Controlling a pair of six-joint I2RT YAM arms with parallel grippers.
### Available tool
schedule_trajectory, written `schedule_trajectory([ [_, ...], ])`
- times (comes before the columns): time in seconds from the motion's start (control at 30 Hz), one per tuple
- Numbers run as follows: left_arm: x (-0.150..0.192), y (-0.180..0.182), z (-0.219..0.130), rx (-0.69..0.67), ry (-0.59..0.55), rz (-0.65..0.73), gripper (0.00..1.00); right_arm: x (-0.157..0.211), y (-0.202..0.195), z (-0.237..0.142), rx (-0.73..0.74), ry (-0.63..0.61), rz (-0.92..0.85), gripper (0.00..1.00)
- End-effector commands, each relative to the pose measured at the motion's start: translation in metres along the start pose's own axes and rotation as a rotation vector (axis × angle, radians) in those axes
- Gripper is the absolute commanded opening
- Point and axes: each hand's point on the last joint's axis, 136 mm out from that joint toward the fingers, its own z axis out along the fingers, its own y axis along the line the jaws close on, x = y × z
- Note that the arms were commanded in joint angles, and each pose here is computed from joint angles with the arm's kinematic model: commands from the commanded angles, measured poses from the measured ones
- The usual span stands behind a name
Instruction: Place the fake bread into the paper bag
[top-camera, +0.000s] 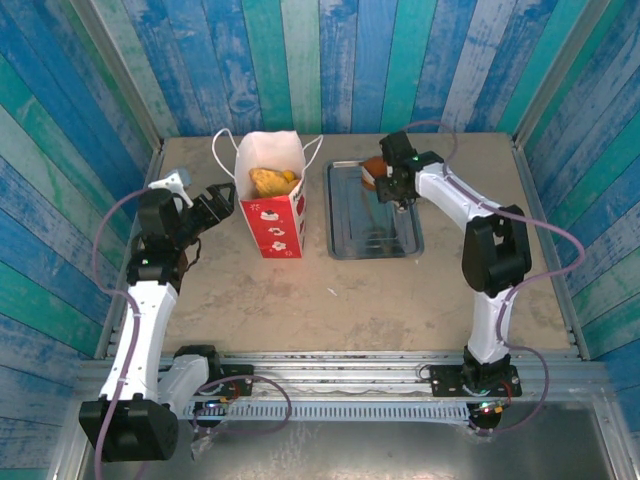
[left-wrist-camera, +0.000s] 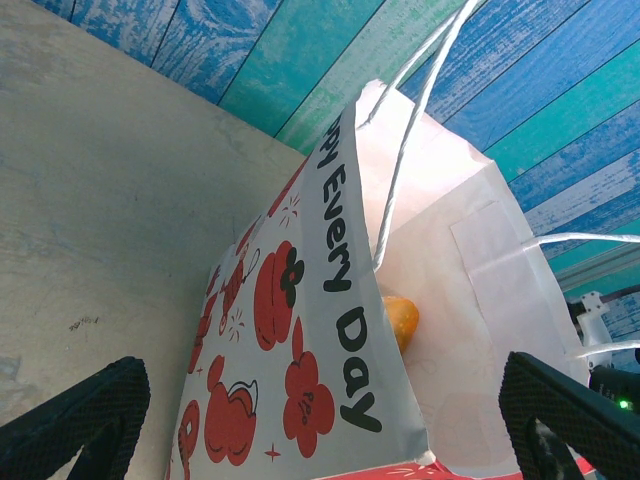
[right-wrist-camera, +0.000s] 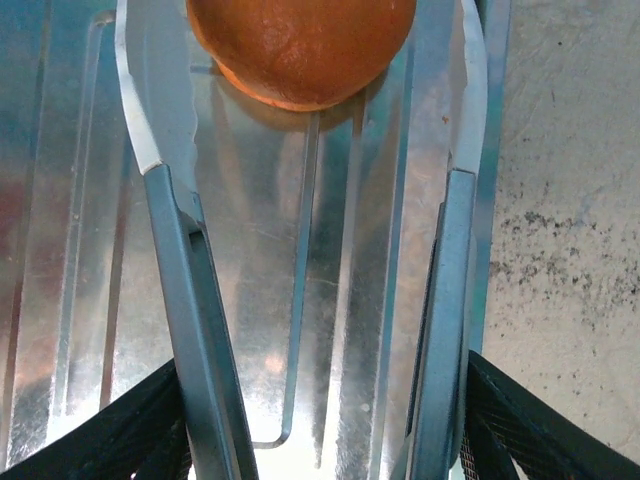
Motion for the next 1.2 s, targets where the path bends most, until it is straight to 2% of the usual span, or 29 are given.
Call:
schedule_trajectory([
  [0.0,-0.008,-0.004,-0.003,-0.002,-0.012,0.017,0.94,-0.012,0.000,0.004,-0.001,-0.017,-0.006,0.67],
  [0.53,-0.009,-0.003,-0.003,-0.013,-0.004,0.012,0.94,-0.016,0.001,0.034,0.034,0.030,-0.033,0.69],
  [0.7,-0.008,-0.007,-0.002,0.001,0.007,0.007,0.94,-0.016,0.000,0.037,0.031,0.037,-0.028,0.63],
  [0.87,-0.007,-0.008,-0.002,0.009,0.018,0.002,0.94,-0.020,-0.004,0.024,0.038,0.014,-0.023,0.54],
  [1.17,-0.008,-0.019,-0.001,0.053,0.041,-0.002,0.94,-0.026,-0.014,-0.042,0.030,-0.088,0.001,0.50],
])
